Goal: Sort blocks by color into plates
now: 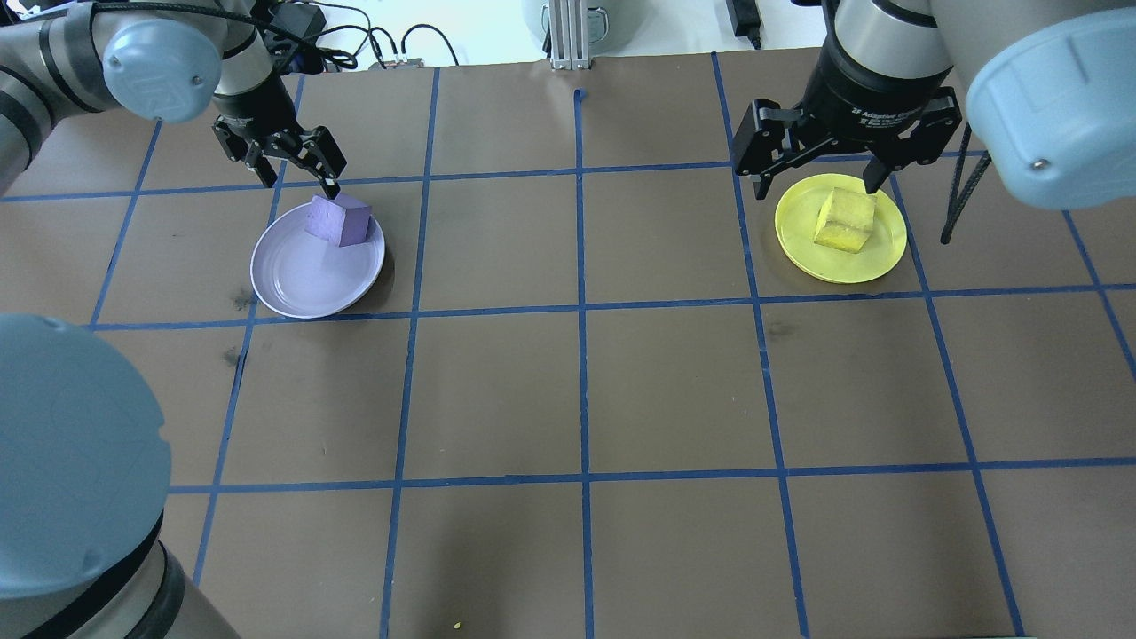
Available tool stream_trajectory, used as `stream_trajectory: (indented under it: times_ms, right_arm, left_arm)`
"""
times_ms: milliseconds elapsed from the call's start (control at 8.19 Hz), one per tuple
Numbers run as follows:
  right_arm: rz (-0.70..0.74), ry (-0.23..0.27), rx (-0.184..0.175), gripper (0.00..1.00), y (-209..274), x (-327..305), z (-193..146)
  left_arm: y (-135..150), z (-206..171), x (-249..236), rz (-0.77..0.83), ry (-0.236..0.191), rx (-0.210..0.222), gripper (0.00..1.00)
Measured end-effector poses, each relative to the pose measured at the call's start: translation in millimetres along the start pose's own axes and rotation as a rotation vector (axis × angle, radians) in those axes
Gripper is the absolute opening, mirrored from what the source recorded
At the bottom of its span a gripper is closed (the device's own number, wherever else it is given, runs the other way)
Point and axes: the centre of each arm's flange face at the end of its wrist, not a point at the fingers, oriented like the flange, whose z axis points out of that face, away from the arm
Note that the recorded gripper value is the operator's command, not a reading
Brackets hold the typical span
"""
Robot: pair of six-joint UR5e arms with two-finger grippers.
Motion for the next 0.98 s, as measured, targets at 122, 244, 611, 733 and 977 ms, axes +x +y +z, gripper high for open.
stream_trajectory:
  times_ms: [122,244,611,733,977]
  right_arm:
    - [0.000,0.000,0.000,1.00,0,0,0]
    - [-0.001,0.000,0.001,1.00,0,0,0]
    - [-0.001,0.000,0.000,1.00,0,-1,0]
    - [-0.001,-0.001,0.000,1.00,0,-1,0]
    - [-0.001,-0.002,0.001,1.00,0,0,0]
  left_arm:
    - [10,-28,11,-0.043,-0.011,0.032,1.00]
    - [23,-56,25,-0.089,-0.019,0.058,1.00]
    - [64,-129,96,-0.184,-0.034,0.149,1.00]
    - [79,-143,116,-0.210,-0.028,0.166,1.00]
    - [104,-153,135,-0.236,-0.028,0.175,1.00]
